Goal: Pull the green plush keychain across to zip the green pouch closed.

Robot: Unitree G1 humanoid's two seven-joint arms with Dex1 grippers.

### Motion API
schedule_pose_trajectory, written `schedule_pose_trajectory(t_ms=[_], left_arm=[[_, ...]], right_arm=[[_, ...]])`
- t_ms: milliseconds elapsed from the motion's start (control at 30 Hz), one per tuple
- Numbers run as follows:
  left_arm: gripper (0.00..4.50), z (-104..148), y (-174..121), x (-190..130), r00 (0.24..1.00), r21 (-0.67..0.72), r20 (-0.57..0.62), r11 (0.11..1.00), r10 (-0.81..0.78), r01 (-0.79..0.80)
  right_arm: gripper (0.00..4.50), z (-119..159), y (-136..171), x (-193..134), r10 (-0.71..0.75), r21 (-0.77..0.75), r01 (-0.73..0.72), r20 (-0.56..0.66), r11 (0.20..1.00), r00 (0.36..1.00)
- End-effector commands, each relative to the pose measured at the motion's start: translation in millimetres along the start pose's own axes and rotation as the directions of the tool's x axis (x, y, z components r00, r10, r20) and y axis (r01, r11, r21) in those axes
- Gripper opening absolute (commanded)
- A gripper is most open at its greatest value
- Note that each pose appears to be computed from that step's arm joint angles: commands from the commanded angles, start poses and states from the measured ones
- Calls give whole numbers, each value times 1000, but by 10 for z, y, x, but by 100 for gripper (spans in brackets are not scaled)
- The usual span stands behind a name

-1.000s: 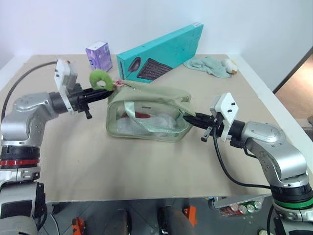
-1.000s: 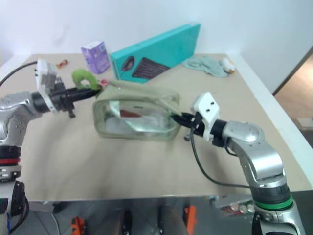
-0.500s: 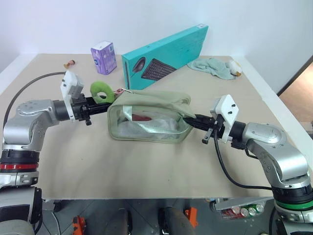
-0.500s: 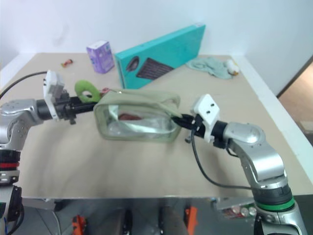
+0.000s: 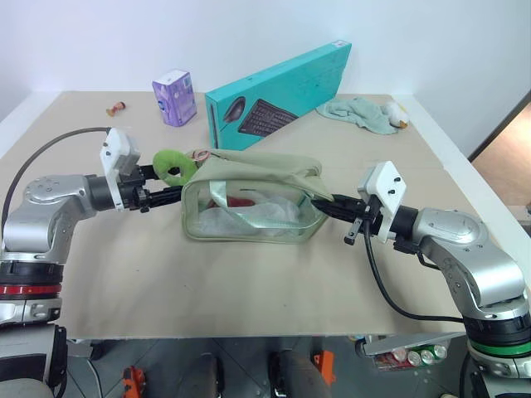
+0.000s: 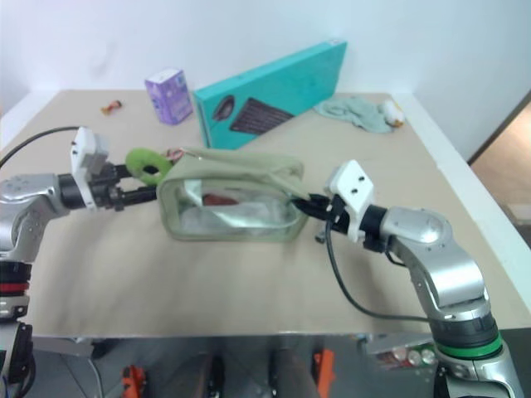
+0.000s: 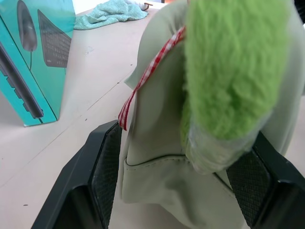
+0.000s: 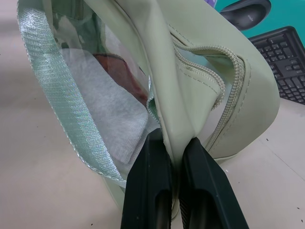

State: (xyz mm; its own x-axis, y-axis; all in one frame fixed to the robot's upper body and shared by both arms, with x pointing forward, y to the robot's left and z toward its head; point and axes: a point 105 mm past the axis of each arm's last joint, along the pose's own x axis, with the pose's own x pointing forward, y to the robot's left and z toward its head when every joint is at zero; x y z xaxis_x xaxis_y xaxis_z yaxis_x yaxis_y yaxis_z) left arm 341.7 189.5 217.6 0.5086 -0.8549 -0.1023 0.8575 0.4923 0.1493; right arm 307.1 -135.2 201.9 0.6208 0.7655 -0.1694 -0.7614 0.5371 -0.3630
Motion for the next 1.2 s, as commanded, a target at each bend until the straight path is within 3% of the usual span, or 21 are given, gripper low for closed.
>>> schedule_pose_trajectory(t_ms=[33,267,633,1033,1200], left_arm=[[318,86,69,-132,999,15,23,999,37,-37],[318,32,136,-211,997,55,12,995,80,-81],[318,171,85,-235,997,100,45,992,68,-72],[318,346,122,-283,994,98,87,992,71,-80],[179,357,157,-294,993,87,93,992,78,-86]], right_arm=[[0,20,-20,-28,-11,-22,10,-7,1000,1000],[0,42,-16,-7,-1,-49,1,-12,999,1000],[0,433,-6,108,79,-104,-77,13,992,997],[0,340,-70,62,53,-90,-55,-20,994,998],[0,304,-76,52,43,-73,-45,-22,996,999]])
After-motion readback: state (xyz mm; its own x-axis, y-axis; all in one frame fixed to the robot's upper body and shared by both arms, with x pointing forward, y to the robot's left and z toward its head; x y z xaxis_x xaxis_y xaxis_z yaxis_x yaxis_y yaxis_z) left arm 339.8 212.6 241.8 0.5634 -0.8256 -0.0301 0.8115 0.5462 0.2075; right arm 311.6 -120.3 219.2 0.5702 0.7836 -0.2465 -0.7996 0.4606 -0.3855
